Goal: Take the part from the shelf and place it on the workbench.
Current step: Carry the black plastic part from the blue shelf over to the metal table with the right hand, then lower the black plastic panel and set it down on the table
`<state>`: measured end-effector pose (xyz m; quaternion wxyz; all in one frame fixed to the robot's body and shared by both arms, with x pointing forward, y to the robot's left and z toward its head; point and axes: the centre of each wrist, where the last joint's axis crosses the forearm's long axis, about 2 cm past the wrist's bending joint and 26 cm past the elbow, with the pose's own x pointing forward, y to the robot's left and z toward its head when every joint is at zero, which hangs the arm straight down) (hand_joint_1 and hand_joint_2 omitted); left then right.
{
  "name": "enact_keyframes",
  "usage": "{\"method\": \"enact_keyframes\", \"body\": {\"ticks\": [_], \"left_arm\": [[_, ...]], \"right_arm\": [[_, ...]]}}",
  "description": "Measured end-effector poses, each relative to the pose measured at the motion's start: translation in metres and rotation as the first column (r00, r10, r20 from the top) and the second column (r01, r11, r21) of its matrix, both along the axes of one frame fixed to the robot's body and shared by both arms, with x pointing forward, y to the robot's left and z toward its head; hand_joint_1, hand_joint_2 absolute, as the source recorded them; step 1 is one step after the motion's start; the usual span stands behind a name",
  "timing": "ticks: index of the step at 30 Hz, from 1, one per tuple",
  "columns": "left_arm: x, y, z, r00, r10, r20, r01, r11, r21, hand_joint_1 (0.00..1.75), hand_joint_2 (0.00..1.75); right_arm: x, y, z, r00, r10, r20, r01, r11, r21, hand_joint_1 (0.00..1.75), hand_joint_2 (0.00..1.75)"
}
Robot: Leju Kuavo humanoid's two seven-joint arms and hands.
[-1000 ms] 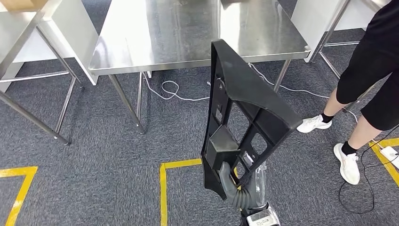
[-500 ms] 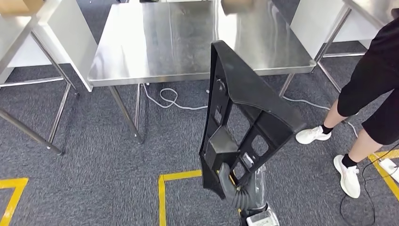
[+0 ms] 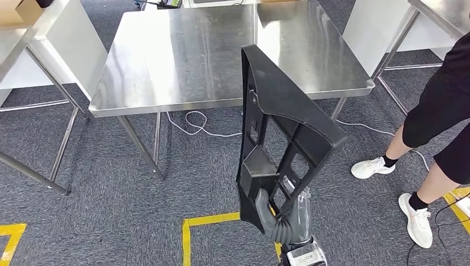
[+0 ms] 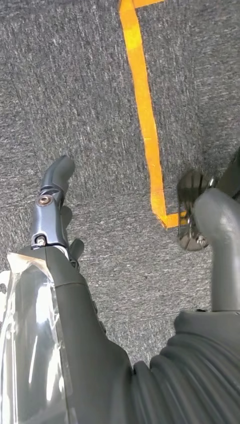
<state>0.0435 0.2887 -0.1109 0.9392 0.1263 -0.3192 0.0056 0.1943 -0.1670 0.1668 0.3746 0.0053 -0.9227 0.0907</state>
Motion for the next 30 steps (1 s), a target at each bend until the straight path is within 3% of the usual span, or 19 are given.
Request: {"method": "enact_keyframes", "body": {"ticks": [30], "left_arm": [[-0.001,0.0,0.0,1.0,0.013,-0.002,-0.013,1.0,-0.003,0.0,1.75]], "right_arm": [[0.01,0.016,0.012,1.0,-0.007,0.025,0.009,0.997,-0.075,1.75,1.75]]}}
